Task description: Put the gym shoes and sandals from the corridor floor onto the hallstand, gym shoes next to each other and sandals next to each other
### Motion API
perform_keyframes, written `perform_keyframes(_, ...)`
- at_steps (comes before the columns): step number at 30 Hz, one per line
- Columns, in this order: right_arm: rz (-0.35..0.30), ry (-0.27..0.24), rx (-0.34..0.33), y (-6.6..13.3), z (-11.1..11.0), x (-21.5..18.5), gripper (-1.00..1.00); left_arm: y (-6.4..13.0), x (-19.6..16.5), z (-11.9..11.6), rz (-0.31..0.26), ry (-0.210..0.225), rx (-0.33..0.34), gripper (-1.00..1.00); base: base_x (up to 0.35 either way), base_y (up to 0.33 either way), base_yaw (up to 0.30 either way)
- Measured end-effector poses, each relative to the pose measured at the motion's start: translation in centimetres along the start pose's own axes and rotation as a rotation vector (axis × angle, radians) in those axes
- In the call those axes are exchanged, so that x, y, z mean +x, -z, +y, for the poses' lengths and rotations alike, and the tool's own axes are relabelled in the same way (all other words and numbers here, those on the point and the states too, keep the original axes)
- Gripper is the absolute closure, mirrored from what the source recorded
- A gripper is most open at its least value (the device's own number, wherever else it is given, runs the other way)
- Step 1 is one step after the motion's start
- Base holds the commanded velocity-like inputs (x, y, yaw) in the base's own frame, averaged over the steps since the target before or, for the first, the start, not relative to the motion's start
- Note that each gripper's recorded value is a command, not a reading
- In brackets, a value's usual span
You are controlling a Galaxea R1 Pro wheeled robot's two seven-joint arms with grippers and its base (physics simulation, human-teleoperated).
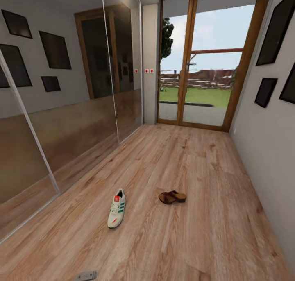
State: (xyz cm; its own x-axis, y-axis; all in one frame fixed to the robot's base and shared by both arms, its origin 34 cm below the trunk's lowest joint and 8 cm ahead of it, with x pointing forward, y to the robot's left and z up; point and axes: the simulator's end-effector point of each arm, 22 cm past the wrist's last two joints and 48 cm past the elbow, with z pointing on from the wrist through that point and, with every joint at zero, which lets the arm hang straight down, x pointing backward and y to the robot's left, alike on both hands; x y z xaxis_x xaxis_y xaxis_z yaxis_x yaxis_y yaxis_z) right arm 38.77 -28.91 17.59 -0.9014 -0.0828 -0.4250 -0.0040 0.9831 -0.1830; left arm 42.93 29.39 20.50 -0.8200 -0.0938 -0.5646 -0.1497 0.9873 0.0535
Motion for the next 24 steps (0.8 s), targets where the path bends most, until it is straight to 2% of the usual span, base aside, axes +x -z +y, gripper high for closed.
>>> perform_keyframes(19,0.004,0.001,-0.001,0.04,0.05,0.33,-1.0,0.01,0.03,-0.12,0.001,0.001,0.003,-1.0,0.004,0.0,0.299)
perform_keyframes(24,0.005,0.001,0.0,0.04,0.04,0.35,-1.0,0.01,0.03,-0.09,0.0,0.001,0.002,-1.0,0.049,-0.084,0.273)
